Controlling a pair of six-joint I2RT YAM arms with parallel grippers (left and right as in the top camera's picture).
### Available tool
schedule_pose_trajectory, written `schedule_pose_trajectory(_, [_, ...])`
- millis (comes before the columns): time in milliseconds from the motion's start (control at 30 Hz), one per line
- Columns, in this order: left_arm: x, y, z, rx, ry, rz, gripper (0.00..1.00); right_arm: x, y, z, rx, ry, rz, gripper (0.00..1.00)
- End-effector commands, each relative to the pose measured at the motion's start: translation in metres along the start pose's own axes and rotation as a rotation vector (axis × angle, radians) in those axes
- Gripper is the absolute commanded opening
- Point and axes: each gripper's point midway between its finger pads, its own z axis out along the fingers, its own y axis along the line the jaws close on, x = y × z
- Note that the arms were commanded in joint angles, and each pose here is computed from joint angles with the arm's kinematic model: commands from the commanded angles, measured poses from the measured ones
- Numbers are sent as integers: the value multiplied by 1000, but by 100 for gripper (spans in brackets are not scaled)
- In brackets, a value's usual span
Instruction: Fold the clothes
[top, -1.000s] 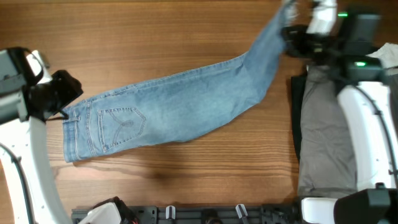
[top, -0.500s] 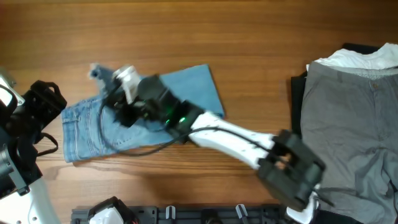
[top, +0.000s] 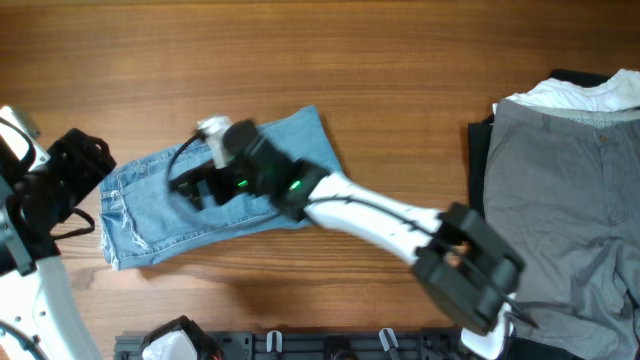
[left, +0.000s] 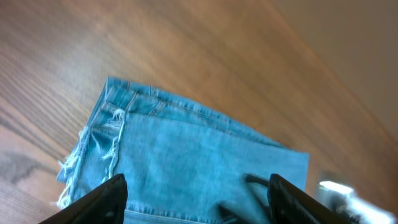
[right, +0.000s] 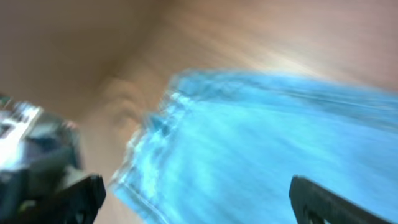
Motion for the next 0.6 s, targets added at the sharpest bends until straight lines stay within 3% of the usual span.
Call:
schedule_pose_trajectory(0, [11,8,19,-33,109,-24,64,-45,-57,-88,203,-31,-61,100])
schedule_pose_trajectory(67, [27,20,45,-74,228,-52,43,-43,-97,-137,309,18,24,100])
schedule_pose_trajectory(133, [47,33,73,-114,345,-83,36,-22,-125,-166,366,107,140,94])
schedule_pose_trajectory(167, [58,36,87,-113,401,-98,32,-5,-134,-175,368,177,184,87])
schedule_pose_trajectory(233, [86,48,118,-128,528,-128,22,26,-138,-180,337,317,177,60])
schedule_pose_trajectory(267, [91,56,130,-158,546,-128,27,37,-139,-178,335,362,166,66])
schedule_pose_trajectory(300, [93,63,144,-177,555,-127,47,44,-138,-175,334,391,155,82])
schedule_pose_trajectory(333, [89,67,154,-189,545,-121,50,47,-137,-172,330,405,152,87])
schedule_pose_trajectory(500, [46,108,186,-369,353,-64,54,55,-143,-165,334,432,166,91])
schedule_pose_trajectory(567, [51,121,180,-393,376,-98,53,55,-143,-166,336,433,174,91])
